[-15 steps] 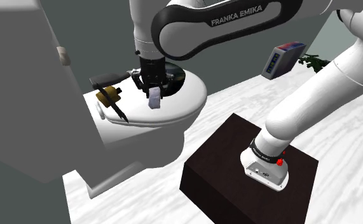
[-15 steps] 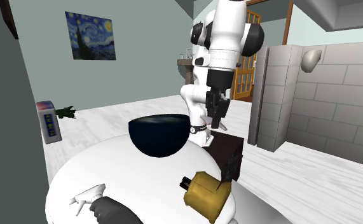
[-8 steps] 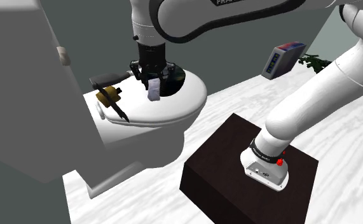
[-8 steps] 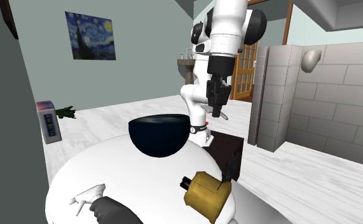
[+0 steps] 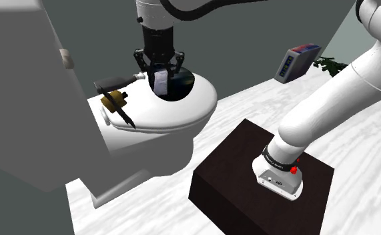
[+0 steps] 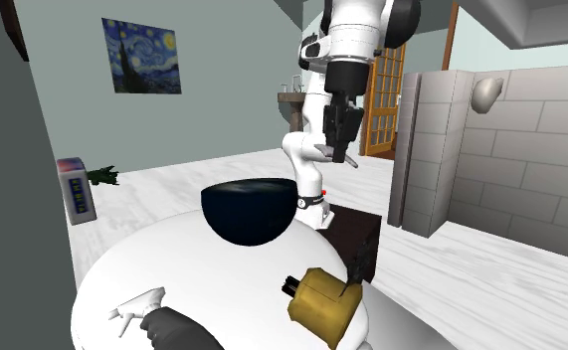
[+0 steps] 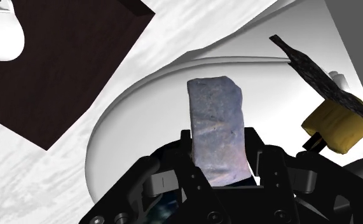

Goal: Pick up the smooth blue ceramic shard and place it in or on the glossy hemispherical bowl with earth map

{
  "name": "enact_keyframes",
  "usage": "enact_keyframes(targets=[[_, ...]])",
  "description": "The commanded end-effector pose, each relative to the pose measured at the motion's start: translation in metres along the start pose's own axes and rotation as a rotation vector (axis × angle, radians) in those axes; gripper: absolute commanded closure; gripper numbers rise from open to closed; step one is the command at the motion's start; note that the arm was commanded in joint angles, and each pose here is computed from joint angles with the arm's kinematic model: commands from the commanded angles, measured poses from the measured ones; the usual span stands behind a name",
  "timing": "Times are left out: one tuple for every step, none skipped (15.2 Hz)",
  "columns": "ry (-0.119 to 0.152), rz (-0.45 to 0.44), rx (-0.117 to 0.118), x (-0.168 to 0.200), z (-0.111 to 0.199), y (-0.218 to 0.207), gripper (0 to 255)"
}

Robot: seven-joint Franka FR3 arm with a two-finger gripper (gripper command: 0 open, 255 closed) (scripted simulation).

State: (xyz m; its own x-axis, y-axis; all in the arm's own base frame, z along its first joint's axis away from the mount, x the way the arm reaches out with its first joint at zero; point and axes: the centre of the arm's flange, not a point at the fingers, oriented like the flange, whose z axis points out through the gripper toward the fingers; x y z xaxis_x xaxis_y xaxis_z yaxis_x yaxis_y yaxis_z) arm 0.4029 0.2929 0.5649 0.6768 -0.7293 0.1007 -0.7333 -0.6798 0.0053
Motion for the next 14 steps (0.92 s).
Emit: enact_keyframes(targets=[[0.0,0.0,0.0,0.0,-0.012,0.002,255],[0.0,0.0,0.0,0.0,-0.017,0.002,255],[0.0,0.0,0.0,0.001,-0.022,0.002,255],[0.0,0.0,0.0,0.001,-0.027,0.002,255],[0.0,0.0,0.0,0.002,-0.033,0.002,255],[0.0,0.0,0.0,0.002,-0.033,0.002,255],[0.0,0.0,0.0,0.015,-0.033,0.003,255],[0.0,0.0,0.0,0.028,-0.032,0.004,255],[0.0,0.0,0.0,0.041,-0.031,0.005,255],[0.0,0.0,0.0,0.054,-0.031,0.006,255],[0.0,0.0,0.0,0.068,-0.03,0.007,255],[0.0,0.0,0.0,0.081,-0.029,0.008,255],[0.0,0.0,0.0,0.094,-0.029,0.009,255],[0.0,0.0,0.0,0.107,-0.028,0.01,255]])
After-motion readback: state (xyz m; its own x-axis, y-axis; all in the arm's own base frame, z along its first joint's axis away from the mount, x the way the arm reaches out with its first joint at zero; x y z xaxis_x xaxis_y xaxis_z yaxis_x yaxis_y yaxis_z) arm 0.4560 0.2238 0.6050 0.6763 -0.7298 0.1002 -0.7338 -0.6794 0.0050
